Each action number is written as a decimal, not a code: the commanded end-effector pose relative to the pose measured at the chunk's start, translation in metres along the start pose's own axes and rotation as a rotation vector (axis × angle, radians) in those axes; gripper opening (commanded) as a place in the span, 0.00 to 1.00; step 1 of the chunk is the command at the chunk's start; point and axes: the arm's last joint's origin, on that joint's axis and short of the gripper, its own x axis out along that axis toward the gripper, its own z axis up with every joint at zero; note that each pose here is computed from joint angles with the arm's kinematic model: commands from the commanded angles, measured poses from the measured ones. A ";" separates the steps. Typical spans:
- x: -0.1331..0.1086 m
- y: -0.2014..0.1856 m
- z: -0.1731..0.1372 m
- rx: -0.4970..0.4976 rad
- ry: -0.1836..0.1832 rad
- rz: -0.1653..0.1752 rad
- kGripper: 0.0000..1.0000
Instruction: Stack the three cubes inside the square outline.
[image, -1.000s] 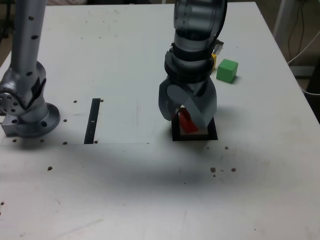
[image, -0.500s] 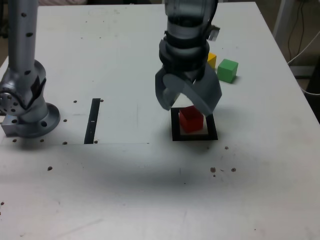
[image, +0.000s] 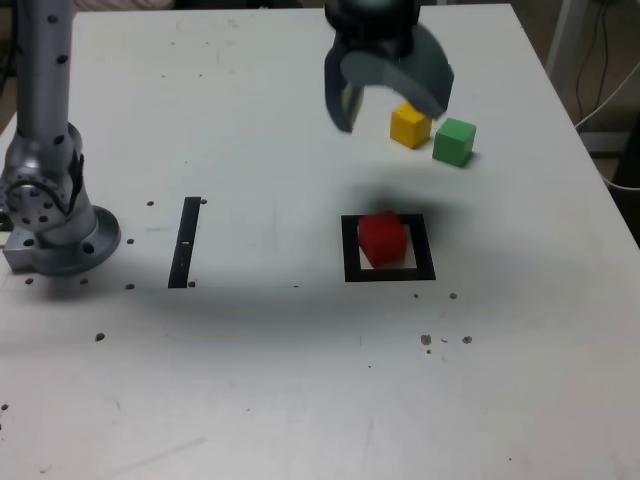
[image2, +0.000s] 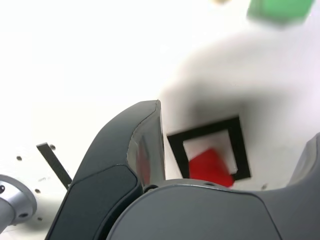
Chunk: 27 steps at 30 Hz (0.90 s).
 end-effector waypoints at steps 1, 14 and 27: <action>0.000 0.013 0.000 -0.019 0.000 0.004 1.00; 0.051 0.100 -0.013 -0.204 0.079 -0.037 0.99; 0.080 0.109 0.006 -0.276 0.124 -0.048 0.99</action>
